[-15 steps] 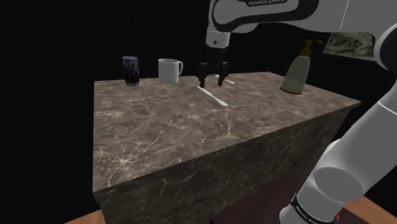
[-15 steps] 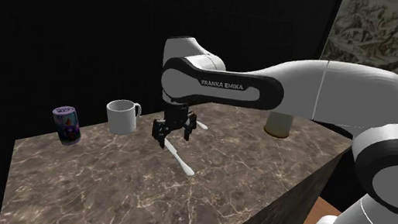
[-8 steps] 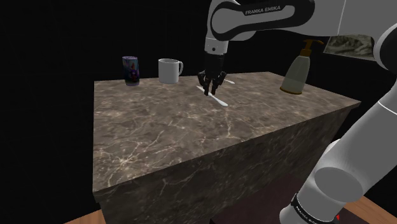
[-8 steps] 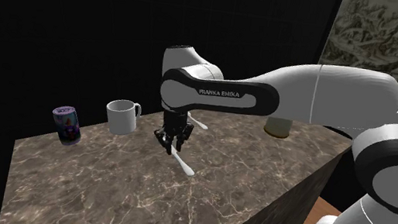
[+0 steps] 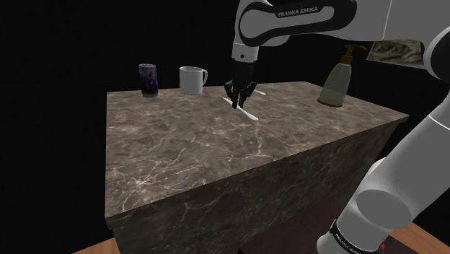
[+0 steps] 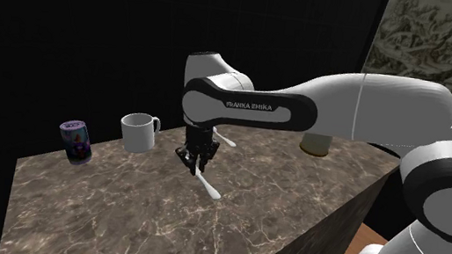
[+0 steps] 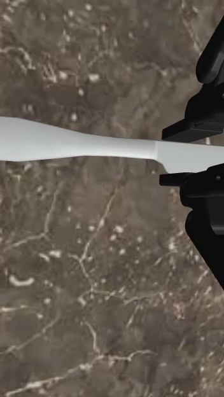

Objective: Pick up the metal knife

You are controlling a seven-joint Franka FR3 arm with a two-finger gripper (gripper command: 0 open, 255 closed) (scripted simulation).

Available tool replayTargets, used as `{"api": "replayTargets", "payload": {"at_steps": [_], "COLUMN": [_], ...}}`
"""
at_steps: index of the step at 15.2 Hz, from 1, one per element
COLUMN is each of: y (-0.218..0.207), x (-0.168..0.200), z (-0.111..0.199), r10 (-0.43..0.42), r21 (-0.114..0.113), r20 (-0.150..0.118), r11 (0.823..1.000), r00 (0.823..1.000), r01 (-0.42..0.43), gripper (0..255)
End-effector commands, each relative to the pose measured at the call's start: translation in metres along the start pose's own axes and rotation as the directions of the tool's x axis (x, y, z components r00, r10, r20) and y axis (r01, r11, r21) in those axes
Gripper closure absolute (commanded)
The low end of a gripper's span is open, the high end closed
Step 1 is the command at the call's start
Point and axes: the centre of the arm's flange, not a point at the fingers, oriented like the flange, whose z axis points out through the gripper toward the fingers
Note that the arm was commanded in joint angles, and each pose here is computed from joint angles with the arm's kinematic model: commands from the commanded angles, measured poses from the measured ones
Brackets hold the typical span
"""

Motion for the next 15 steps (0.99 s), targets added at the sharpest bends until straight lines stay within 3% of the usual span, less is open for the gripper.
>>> {"api": "replayTargets", "payload": {"at_steps": [1, 15], "y": [0.0, 0.0], "x": [0.0, -0.001], "z": [-0.005, -0.079], "r10": [0.0, 0.0], "r21": [0.0, 0.0], "r20": [0.0, 0.0], "r11": [1.0, 1.0], "r00": [1.0, 1.0], "r01": [0.0, 0.0], "gripper": [255, 255]}}
